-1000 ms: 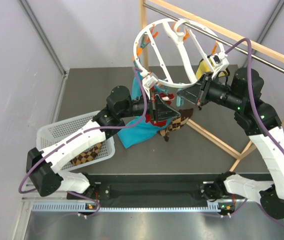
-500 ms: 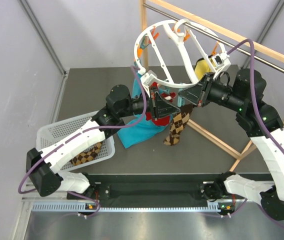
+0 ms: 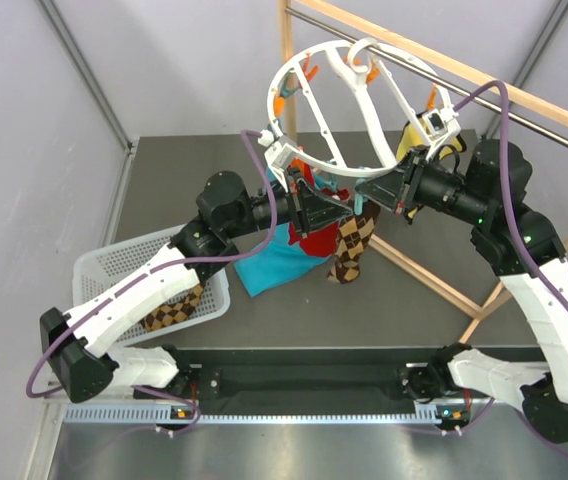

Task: Clip the socks to the hanger
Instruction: Clamp the sock onto the hanger.

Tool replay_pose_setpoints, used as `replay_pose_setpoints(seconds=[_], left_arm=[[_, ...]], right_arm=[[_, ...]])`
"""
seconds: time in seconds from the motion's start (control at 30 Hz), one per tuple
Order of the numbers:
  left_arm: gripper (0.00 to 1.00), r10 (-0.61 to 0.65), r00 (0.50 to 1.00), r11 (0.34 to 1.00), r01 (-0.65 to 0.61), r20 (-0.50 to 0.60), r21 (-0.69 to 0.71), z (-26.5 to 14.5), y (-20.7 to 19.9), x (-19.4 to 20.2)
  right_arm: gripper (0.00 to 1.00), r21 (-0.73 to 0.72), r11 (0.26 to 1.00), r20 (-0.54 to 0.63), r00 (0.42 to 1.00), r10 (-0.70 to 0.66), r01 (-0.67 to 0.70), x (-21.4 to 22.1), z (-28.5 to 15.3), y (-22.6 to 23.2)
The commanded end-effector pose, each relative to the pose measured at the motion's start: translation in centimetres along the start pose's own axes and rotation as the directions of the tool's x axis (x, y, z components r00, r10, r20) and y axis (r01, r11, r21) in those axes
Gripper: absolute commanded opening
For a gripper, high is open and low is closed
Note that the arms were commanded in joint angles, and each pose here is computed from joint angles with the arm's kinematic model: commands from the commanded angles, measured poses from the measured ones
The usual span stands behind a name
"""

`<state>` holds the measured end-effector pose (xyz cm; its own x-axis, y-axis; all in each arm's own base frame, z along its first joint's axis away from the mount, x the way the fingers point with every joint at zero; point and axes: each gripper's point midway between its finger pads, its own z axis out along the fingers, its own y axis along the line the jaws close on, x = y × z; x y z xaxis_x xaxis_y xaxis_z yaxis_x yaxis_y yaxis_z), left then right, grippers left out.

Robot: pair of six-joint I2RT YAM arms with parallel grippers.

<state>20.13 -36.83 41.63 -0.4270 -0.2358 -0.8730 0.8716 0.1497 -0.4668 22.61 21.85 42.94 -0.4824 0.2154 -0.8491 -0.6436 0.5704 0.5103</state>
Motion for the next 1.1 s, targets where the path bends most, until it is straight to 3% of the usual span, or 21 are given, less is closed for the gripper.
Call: replay_pose_setpoints(seconds=[0.0, 0.3, 0.33, 0.47, 0.63, 0.7, 0.73, 0.77, 0.87, 0.93, 1.07], left_arm=[[0.0, 0.04, 0.998, 0.999, -0.041, 0.05, 0.015, -0.4, -1.0, -1.6], [0.0, 0.04, 0.997, 0.999, -0.039, 0.072, -0.021, -0.7, -0.6, -2.1], [0.0, 0.04, 0.996, 0.999, -0.038, 0.078, -0.027, -0.8, -0.6, -2.2], [0.0, 0.018, 0.996, 0.999, -0.014, 0.087, -0.041, -0.5, -0.2, -2.4], [0.0, -0.005, 0.995, 0.997, 0.012, 0.101, -0.071, -0.2, 0.3, -2.8], [0.1, -0.013, 0.995, 0.994, 0.024, 0.103, -0.104, -0.3, 0.8, -2.8], [0.21, -0.018, 0.994, 0.993, 0.031, 0.105, -0.118, -0.4, 1.0, -2.8], [0.42, -0.02, 0.994, 0.991, 0.033, 0.103, -0.128, -0.4, 1.2, -2.8], [0.64, -0.027, 0.994, 0.981, 0.047, 0.106, -0.188, -1.1, 1.9, -2.7], [0.69, -0.031, 0.994, 0.971, 0.054, 0.1, -0.235, -1.8, 2.6, -2.3], [0.69, -0.041, 0.996, 0.968, 0.059, 0.079, -0.243, -2.8, 2.3, -1.6]], right_arm=[[0.0, -0.081, 0.996, 0.005, 0.999, -0.033, 0.033, -0.1, -0.4, 1.6], [0.0, -0.069, 0.997, 0.004, 0.999, -0.037, 0.037, 0.1, -0.7, 1.5], [0.02, -0.063, 0.997, 0.003, 0.999, -0.038, 0.038, 0.1, -0.7, 1.3], [0.26, -0.057, 0.998, 0.007, 0.999, -0.038, 0.039, 0.1, -0.8, 1.3], [0.41, -0.04, 0.998, 0.022, 0.999, -0.048, 0.049, -0.4, -1.1, 1.3], [0.47, -0.022, 0.999, 0.02, 0.999, -0.049, 0.05, -0.3, -1.2, 1.0], [0.51, -0.015, 0.999, 0.021, 0.999, -0.05, 0.05, -0.4, -1.3, 0.9], [0.59, -0.007, 0.999, 0.024, 0.998, -0.051, 0.051, -0.4, -1.4, 0.8], [0.75, 0.04, 0.998, 0.029, 0.998, -0.057, 0.055, -0.5, -1.9, 0.2], [0.8, 0.083, 0.994, 0.041, 0.997, -0.072, 0.068, -0.8, -2.2, -0.3], [0.87, 0.17, 0.982, 0.046, 0.995, -0.09, 0.081, -1.0, -3.6, -1.3]])
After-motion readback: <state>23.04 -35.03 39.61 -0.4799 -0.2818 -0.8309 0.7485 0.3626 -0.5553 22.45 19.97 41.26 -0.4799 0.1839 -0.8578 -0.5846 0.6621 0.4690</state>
